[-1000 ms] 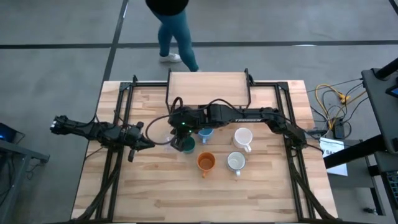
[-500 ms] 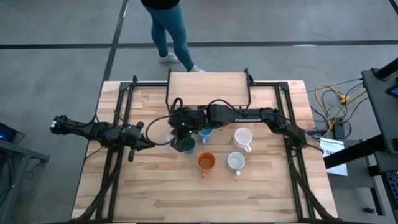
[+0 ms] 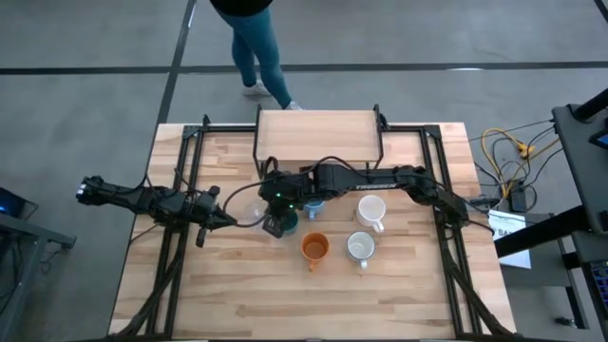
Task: Stack small to large cups/mugs on shelf
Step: Put the transparent mug on the shelf
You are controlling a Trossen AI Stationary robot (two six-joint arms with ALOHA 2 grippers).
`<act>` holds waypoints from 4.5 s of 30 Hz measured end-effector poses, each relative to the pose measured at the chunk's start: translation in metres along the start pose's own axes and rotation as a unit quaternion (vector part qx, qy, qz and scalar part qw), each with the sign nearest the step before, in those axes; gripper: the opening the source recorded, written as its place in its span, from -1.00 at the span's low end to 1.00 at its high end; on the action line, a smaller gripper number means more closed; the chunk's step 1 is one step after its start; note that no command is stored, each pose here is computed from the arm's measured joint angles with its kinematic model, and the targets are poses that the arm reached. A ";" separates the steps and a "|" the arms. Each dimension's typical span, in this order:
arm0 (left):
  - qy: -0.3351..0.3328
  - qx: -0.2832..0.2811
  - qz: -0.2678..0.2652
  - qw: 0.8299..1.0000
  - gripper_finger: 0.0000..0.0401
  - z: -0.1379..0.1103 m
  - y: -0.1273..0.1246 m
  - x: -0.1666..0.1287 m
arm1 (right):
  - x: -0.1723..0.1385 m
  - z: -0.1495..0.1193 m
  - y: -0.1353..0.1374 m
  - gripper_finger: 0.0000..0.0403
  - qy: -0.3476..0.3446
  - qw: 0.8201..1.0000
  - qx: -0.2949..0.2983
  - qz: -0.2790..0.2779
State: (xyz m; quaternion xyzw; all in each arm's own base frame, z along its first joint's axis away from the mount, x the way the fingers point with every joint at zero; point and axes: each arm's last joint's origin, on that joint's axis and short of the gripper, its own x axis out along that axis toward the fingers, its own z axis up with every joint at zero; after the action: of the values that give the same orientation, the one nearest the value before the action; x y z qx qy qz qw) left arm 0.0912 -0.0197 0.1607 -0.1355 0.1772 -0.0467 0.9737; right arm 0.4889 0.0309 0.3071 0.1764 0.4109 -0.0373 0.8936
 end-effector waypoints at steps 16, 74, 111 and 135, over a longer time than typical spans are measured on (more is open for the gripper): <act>0.001 0.000 0.000 1.000 -1.00 0.000 0.000 0.000 | 0.009 -0.016 -0.006 -0.95 0.062 0.998 0.009 -0.015; 0.025 -0.030 0.013 0.999 -1.00 -0.004 0.001 0.003 | 0.008 -0.027 -0.007 -0.42 0.126 0.992 -0.023 -0.008; 0.099 -0.323 0.183 0.923 -1.00 -0.022 0.010 0.026 | 0.009 -0.029 -0.004 -0.41 0.126 0.992 -0.021 -0.007; 0.163 -0.265 0.252 0.917 -1.00 -0.018 0.016 0.057 | 0.009 -0.030 -0.003 -0.41 0.127 0.992 -0.022 -0.006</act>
State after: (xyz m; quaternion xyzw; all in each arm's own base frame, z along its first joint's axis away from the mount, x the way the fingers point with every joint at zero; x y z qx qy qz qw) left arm 0.1389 -0.0170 0.1213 -0.3295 0.3677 0.2270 0.8395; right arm 0.4728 0.0395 0.2820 0.1581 0.5229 -0.0108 0.8375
